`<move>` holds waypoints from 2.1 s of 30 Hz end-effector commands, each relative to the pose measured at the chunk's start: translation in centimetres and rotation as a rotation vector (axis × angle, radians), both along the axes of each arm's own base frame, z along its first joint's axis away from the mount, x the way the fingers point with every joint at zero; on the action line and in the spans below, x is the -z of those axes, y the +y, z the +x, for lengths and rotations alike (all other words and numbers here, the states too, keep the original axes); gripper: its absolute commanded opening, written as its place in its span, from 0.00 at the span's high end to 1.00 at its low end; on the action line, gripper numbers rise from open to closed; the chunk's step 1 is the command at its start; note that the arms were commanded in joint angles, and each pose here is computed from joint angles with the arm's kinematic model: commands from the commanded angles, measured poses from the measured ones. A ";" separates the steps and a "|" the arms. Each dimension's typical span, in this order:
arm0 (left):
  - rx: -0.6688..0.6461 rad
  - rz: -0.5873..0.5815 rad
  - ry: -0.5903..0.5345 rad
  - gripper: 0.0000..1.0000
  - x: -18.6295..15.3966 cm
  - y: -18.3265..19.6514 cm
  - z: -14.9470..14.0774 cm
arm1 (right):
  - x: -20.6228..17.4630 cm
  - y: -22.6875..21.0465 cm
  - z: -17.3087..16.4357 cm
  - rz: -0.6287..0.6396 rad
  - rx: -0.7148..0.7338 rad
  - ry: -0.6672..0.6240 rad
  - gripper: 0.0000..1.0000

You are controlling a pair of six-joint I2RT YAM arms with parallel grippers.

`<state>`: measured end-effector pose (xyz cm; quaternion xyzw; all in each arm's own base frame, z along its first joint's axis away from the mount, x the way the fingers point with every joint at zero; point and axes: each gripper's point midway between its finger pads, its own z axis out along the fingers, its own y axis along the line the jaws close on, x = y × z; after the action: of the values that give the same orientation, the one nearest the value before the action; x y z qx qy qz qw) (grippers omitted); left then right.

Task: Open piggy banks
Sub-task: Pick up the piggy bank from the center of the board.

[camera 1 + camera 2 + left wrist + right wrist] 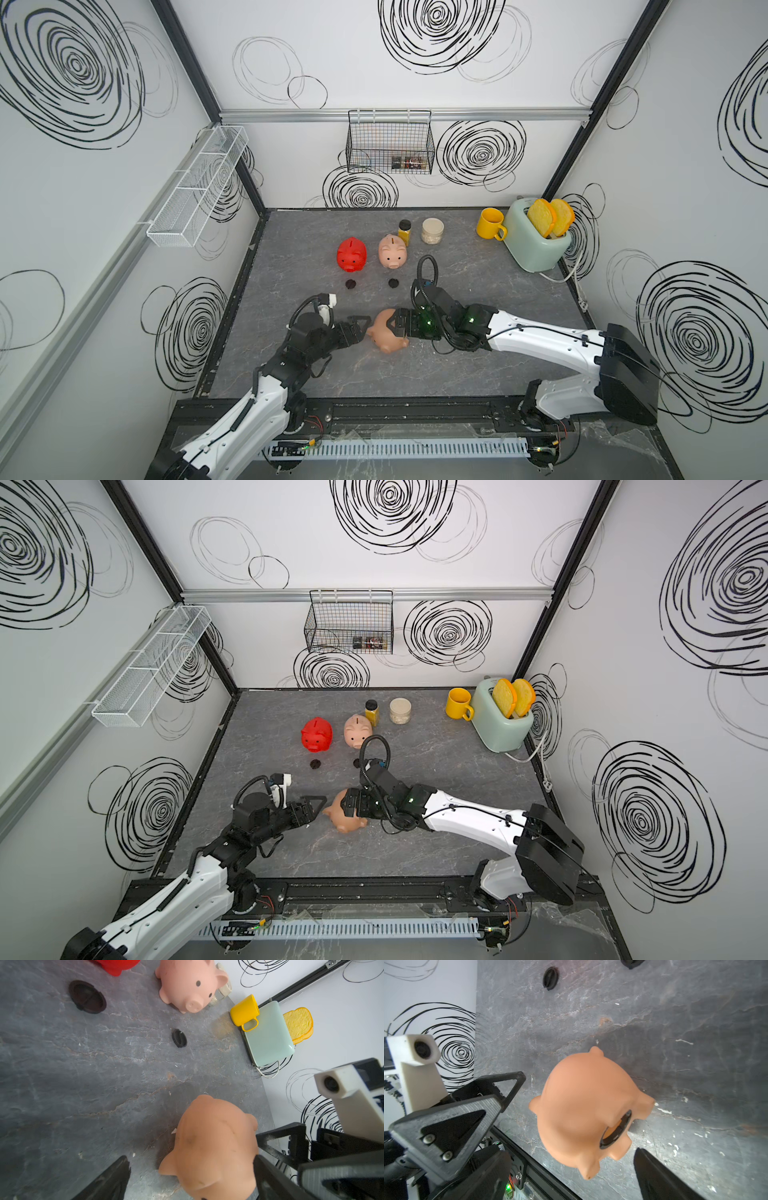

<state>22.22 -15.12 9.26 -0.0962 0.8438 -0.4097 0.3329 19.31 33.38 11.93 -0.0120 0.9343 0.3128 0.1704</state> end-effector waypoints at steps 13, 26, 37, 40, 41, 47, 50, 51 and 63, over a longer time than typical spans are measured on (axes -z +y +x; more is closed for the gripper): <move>0.059 -0.043 -0.013 0.04 0.1 -0.8 -0.3 | 2.9 0.8 0.8 -0.001 0.098 0.139 0.03; 0.083 -0.059 -0.009 0.04 0.3 -1.5 0.2 | 4.8 0.0 0.6 0.191 0.074 0.236 0.02; 0.112 -0.111 0.003 0.04 0.1 -2.6 0.0 | 5.9 -1.0 0.8 0.270 0.063 0.241 0.01; 0.099 -0.123 0.011 0.04 0.3 -2.6 -0.1 | 6.2 -1.3 0.7 0.280 0.059 0.229 0.00; 0.100 -0.124 0.016 0.04 0.4 -2.6 -0.1 | 6.3 -1.5 0.8 0.281 0.061 0.221 0.00; 0.102 -0.145 0.034 0.04 0.5 -3.0 -0.2 | 6.6 -2.1 0.9 0.293 0.071 0.199 0.01; 0.107 -0.171 0.039 0.04 0.3 -3.2 -0.2 | 6.9 -2.4 0.9 0.281 0.077 0.199 0.02; 0.110 -0.178 0.041 0.04 0.2 -3.3 -0.3 | 7.0 -2.5 0.9 0.281 0.080 0.199 0.02; 0.115 -0.250 0.072 0.04 0.4 -4.5 -0.8 | 8.0 -3.9 0.3 0.287 0.128 0.229 0.05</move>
<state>21.16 -19.31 7.77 -0.0994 0.8195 -0.5061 0.2497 20.24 31.92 7.66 0.0666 0.8627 0.4911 0.1012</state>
